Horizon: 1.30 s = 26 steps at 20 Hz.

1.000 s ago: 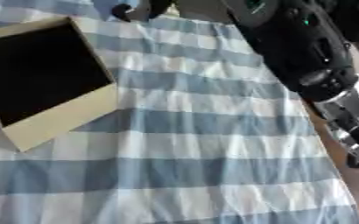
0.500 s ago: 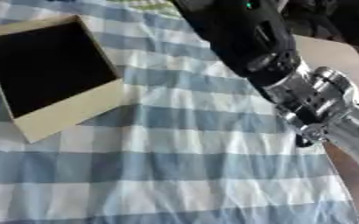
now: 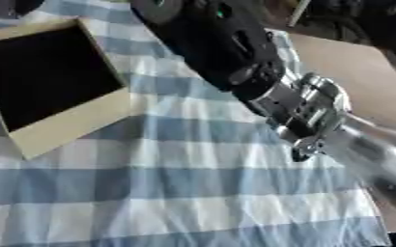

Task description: Pick up objects on the table and place them in the box.

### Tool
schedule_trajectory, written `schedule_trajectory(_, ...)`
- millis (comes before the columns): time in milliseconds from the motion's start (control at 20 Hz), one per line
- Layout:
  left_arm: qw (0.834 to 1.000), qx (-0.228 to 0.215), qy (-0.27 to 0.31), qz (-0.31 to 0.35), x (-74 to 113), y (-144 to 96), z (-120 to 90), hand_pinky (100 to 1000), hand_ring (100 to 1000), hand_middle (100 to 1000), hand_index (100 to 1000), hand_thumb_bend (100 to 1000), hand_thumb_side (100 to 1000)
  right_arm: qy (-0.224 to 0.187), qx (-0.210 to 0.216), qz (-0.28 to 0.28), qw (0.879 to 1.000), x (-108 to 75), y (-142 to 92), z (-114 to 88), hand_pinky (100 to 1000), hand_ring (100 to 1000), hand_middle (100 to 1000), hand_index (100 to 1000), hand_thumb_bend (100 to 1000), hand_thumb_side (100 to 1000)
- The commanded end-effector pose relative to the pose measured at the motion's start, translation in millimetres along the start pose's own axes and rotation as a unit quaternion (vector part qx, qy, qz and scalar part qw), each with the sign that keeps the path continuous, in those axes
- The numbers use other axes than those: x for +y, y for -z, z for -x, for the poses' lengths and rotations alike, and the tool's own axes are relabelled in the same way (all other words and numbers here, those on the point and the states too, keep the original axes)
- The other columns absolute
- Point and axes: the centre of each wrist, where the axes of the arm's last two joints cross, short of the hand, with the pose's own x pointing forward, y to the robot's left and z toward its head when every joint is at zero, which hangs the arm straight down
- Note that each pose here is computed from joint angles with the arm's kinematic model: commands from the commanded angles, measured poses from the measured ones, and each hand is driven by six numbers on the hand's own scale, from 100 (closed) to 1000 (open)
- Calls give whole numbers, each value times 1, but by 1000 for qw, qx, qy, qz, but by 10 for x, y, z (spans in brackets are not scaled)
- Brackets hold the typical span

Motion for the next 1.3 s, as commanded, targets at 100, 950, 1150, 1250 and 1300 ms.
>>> schedule_trajectory(100, 1000, -20, -8, -4, 3, 74, -62, 779, 789, 729, 813, 549, 709, 1, 5, 5, 1000, 52, 49, 19, 784, 696, 415, 637, 100, 100)
schedule_trajectory(950, 1000, -16, -6, -4, -8, 50, -55, 776, 790, 728, 812, 545, 713, 25, 33, -29, 999, 638, 110, 135, 765, 692, 420, 640, 100, 100)
schedule_trajectory(1150, 1000, -10, 0, -5, 8, 21, -41, 776, 790, 728, 812, 546, 715, 16, 29, -27, 999, 586, 83, 142, 767, 692, 420, 640, 100, 100)
schedule_trajectory(1250, 1000, -9, 1, -5, 6, 20, -41, 776, 790, 728, 812, 546, 717, 12, 30, -20, 999, 522, 69, 144, 764, 692, 421, 640, 100, 100)
schedule_trajectory(1300, 1000, -9, 1, -3, 3, 19, -41, 776, 790, 728, 812, 546, 718, 12, 32, -12, 999, 471, 63, 150, 762, 692, 420, 641, 100, 100)
